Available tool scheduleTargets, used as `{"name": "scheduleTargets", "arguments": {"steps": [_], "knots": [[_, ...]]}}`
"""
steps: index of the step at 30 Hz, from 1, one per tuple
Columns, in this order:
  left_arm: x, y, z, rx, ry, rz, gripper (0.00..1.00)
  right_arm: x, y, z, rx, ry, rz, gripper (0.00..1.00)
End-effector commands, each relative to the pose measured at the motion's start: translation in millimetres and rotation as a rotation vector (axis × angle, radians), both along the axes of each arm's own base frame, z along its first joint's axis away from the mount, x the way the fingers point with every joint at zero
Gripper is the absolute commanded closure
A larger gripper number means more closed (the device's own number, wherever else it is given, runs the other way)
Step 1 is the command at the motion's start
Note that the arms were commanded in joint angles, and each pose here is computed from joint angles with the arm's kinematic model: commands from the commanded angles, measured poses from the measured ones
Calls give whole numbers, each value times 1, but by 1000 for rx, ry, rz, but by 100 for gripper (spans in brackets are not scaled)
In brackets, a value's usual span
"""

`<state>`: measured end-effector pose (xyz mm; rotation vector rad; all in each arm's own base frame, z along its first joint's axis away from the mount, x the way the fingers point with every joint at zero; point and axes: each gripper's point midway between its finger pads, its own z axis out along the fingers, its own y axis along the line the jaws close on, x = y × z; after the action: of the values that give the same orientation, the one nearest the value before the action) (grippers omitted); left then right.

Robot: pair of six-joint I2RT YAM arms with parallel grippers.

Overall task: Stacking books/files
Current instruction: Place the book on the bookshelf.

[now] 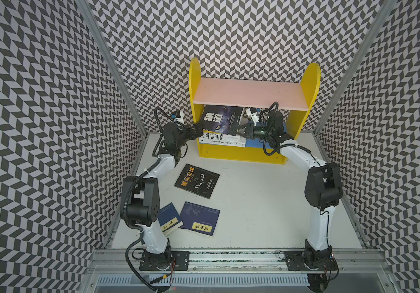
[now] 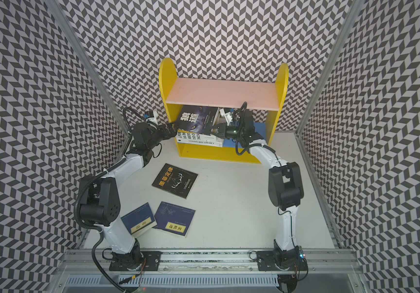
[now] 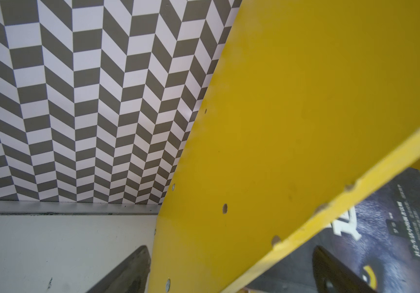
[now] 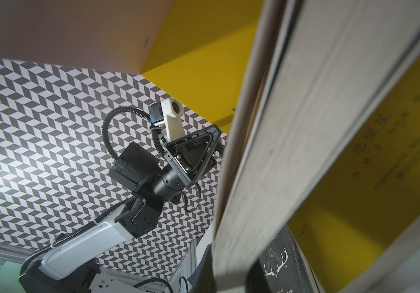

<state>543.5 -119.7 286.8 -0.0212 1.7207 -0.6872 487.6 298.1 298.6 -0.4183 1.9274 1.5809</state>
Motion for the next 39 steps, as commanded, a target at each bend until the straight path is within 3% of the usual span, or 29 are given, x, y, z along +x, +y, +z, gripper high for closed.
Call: {"name": "scheduleTargets", "arguments": {"steps": [1, 15, 19, 24, 28, 31, 36, 39], "knots": [[3, 1, 5, 8, -11, 6, 0, -3, -9, 23, 31, -101, 11, 96], [11, 4, -28, 26, 88, 57, 2, 5, -9, 31, 65, -105, -10, 93], [16, 8, -44, 27, 140, 86, 3, 6, -9, 33, 70, -106, -17, 87], [18, 10, -55, 20, 176, 102, 3, 8, -14, 37, 69, -106, -71, 71], [17, 12, -55, 20, 181, 109, 3, 10, -21, 44, 74, -126, -132, 67], [16, 12, -56, 16, 183, 108, 3, 13, -25, 45, 73, -130, -177, 68], [14, 11, -55, 13, 176, 101, 3, 19, -32, 48, 86, -141, -243, 81], [13, 10, -52, 13, 168, 94, 3, 22, -35, 49, 89, -154, -277, 84]]}}
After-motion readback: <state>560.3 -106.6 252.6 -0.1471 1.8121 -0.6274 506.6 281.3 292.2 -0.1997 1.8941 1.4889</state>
